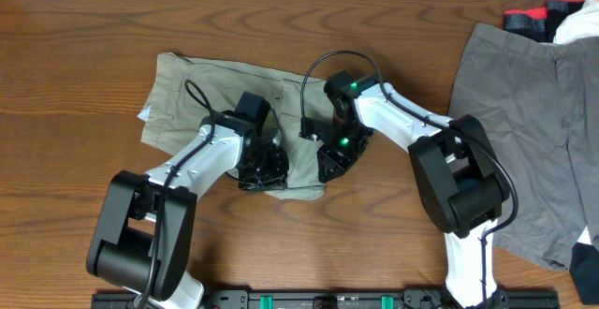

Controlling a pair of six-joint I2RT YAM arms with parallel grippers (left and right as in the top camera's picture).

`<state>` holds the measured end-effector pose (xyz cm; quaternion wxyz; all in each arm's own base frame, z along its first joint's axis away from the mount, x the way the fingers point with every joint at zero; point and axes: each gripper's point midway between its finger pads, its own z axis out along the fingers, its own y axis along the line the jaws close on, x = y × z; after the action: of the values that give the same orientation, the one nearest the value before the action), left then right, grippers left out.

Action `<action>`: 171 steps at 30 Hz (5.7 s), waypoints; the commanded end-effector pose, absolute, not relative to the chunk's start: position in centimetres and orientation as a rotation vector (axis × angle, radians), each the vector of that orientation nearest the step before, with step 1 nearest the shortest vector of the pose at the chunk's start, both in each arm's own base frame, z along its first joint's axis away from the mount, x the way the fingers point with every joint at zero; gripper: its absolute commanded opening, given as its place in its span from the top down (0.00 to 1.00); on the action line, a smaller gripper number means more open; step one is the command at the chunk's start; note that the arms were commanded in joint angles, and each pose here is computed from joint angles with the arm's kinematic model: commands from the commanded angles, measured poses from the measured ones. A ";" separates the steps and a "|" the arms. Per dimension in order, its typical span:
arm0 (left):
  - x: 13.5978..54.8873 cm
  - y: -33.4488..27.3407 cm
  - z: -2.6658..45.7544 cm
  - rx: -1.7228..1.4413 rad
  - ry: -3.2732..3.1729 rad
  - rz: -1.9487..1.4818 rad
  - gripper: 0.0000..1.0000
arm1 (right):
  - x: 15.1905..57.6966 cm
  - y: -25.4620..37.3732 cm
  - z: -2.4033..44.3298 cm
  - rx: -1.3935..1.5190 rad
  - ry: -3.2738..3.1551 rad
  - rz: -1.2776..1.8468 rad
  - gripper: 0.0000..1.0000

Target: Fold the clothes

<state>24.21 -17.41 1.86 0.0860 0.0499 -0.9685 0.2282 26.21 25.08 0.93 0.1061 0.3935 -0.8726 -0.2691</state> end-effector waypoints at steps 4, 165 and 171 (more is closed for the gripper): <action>24.9 -17.4 2.2 0.160 -2.902 0.687 0.94 | 26.4 25.2 3.9 1.182 -2.557 -0.874 0.83; 31.4 -6.1 11.2 -0.006 -3.313 0.474 0.94 | 35.2 25.9 3.2 1.054 -2.930 -0.753 0.84; 30.1 -8.1 10.9 -0.108 -3.267 0.476 0.94 | 35.4 25.0 0.3 0.950 -2.927 -0.668 0.86</action>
<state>30.70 -7.25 11.36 -0.0932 -0.0120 -0.9850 0.1449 35.28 25.38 1.56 -0.0187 0.3172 -0.9215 -0.2232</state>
